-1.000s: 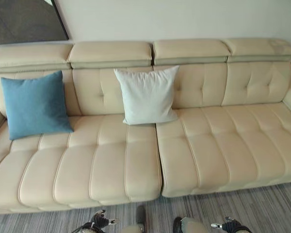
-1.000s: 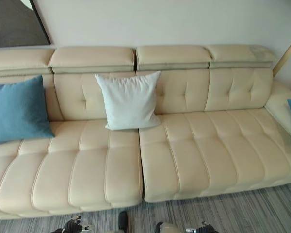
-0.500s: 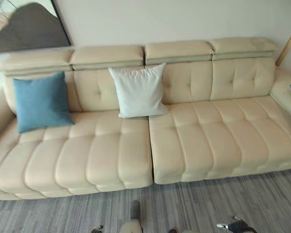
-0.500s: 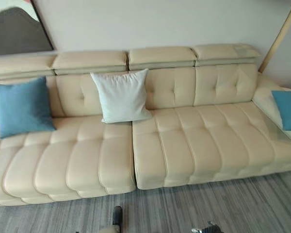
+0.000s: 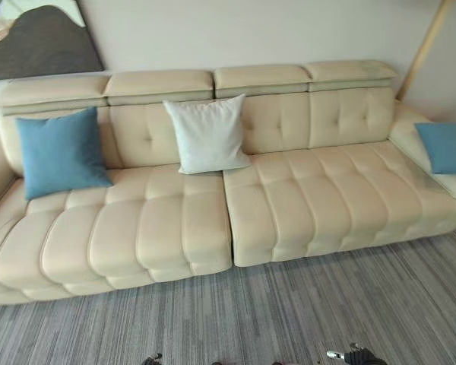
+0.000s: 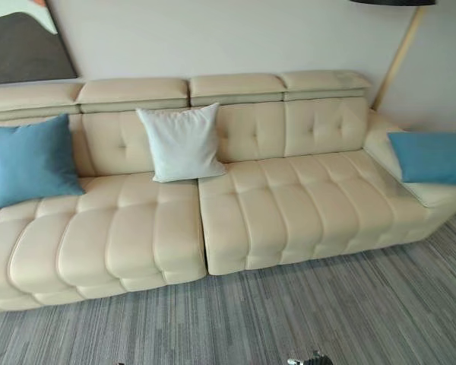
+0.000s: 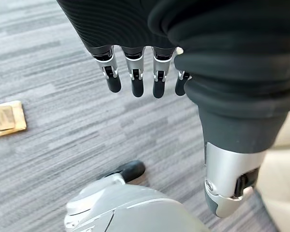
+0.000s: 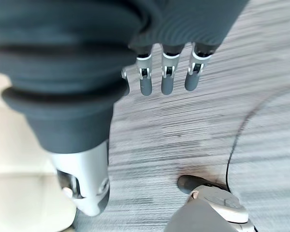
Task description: Pick up all the scattered cushions and arrange them neatly on the sofa.
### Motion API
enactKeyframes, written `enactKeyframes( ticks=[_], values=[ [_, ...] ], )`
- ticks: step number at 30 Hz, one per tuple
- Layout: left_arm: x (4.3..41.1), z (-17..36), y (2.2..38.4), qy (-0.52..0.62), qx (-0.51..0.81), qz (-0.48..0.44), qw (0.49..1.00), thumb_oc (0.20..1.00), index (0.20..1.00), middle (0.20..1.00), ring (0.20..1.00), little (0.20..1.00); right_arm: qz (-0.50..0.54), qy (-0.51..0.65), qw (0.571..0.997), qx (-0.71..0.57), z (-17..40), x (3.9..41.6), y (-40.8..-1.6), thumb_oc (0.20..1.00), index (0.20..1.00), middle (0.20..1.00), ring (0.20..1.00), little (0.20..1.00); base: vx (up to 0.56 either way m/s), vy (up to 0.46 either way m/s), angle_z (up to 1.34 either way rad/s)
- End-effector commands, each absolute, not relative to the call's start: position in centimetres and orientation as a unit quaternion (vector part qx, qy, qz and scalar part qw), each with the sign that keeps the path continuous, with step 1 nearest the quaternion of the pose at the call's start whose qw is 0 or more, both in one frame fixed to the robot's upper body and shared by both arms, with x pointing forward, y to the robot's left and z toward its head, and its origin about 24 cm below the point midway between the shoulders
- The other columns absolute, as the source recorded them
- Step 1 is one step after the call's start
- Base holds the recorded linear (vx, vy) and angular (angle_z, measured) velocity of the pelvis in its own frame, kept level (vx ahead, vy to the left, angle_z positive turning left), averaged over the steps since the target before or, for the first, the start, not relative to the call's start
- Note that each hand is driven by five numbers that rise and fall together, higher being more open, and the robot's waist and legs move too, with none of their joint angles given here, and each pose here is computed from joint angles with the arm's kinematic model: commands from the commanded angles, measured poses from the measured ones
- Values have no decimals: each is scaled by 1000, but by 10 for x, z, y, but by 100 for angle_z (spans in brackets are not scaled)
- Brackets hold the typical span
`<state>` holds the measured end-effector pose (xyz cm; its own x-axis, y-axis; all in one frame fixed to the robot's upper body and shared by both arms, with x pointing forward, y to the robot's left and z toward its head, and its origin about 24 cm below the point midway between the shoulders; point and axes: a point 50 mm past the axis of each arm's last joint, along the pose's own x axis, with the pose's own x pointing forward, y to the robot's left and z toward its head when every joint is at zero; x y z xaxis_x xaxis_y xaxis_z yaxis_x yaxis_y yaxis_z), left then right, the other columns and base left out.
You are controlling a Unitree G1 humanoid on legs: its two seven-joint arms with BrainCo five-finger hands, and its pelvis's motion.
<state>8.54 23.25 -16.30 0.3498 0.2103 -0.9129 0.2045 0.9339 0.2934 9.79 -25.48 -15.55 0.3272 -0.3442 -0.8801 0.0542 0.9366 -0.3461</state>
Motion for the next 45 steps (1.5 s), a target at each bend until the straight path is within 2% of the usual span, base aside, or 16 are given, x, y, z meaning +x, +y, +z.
enactKeyframes(
  ticks=[1,10,18,25,30,35,41,45],
  values=[
    [118,-155,233,533,209,-10,820,1000,1000,1000,1000,1000,-147,546,816,-122,-149,114,-262,1000,1000,1000,1000,1000,-109,68,-61],
    [129,-149,242,521,210,9,827,1000,1000,1000,1000,1000,-160,530,822,-131,-145,123,-264,1000,1000,1000,1000,1000,39,-45,-175],
    [142,-149,221,498,215,-32,840,1000,1000,1000,1000,1000,-178,533,817,-128,-145,113,-274,1000,1000,1000,1000,1000,260,-314,-48],
    [137,-154,204,498,172,-23,850,1000,1000,1000,1000,1000,-149,512,830,-165,-138,132,-276,1000,1000,1000,1000,1000,292,-66,-101],
    [128,-156,210,513,171,-12,841,1000,1000,1000,1000,1000,-137,497,837,-183,-134,145,-273,1000,1000,1000,1000,1000,647,53,-97],
    [106,-161,222,544,177,1,820,1000,1000,1000,1000,1000,-119,528,823,-171,-144,126,-263,1000,1000,1000,1000,1000,621,162,-56],
    [124,-153,232,523,186,10,832,1000,1000,1000,1000,1000,-120,536,821,-157,-147,119,-263,1000,1000,1000,1000,1000,569,157,31],
    [141,-148,231,500,185,12,846,1000,1000,1000,1000,1000,-132,520,830,-152,-142,129,-267,1000,1000,1000,1000,1000,525,-184,36]
  ],
)
